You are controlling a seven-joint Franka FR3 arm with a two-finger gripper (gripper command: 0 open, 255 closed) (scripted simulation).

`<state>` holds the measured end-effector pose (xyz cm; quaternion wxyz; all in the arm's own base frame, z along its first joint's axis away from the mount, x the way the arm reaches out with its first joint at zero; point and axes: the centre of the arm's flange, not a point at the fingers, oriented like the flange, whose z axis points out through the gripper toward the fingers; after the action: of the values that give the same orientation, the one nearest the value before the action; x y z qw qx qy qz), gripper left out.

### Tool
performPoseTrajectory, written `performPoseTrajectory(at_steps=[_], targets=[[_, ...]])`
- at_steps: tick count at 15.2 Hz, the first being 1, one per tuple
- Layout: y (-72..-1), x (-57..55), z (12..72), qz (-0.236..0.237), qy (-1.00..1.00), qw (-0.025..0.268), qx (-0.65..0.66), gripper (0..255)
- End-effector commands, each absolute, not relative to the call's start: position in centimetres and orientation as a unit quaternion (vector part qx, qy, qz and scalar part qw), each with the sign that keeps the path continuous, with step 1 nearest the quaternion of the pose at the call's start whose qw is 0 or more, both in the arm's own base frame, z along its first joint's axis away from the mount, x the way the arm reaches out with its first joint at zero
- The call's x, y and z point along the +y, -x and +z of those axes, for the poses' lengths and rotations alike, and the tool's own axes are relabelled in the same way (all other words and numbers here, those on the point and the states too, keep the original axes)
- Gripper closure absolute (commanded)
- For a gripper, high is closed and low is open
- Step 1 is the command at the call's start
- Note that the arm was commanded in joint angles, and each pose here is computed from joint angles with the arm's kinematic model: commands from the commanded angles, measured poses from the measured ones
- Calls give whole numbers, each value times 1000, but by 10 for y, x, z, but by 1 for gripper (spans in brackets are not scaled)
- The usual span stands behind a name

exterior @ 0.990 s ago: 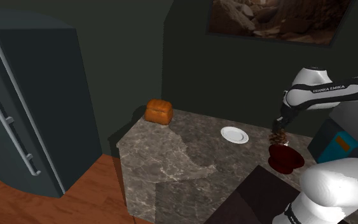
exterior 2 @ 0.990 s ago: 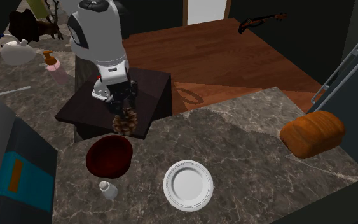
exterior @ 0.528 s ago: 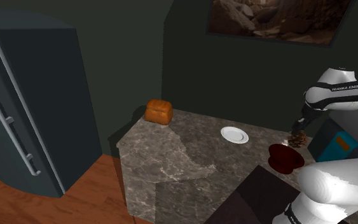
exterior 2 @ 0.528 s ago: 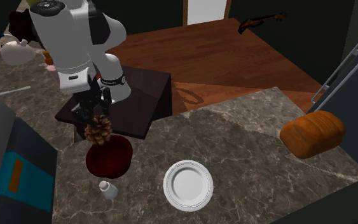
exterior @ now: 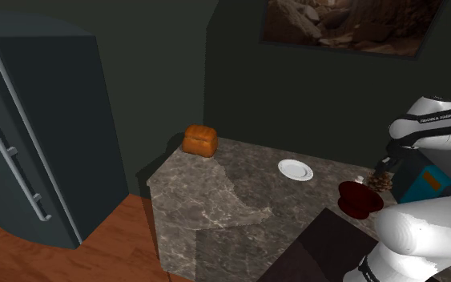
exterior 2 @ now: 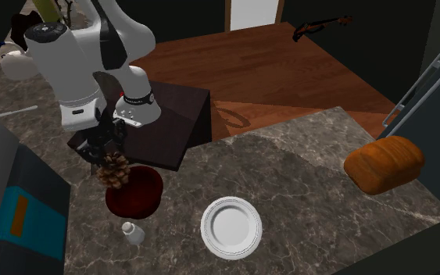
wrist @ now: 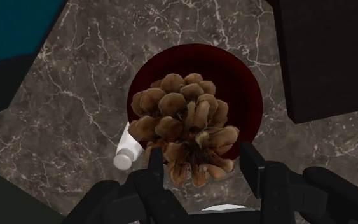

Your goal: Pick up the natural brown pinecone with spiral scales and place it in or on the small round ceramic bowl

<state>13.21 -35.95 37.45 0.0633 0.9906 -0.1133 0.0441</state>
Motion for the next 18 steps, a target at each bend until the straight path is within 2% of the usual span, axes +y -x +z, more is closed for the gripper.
performPoseTrajectory(at_steps=[1,12,18], targets=[[-132,-360,364,44,-991,64,-113,255],[-132,-360,306,44,-991,64,-113,255],[-132,-360,304,44,-991,64,-113,255]])
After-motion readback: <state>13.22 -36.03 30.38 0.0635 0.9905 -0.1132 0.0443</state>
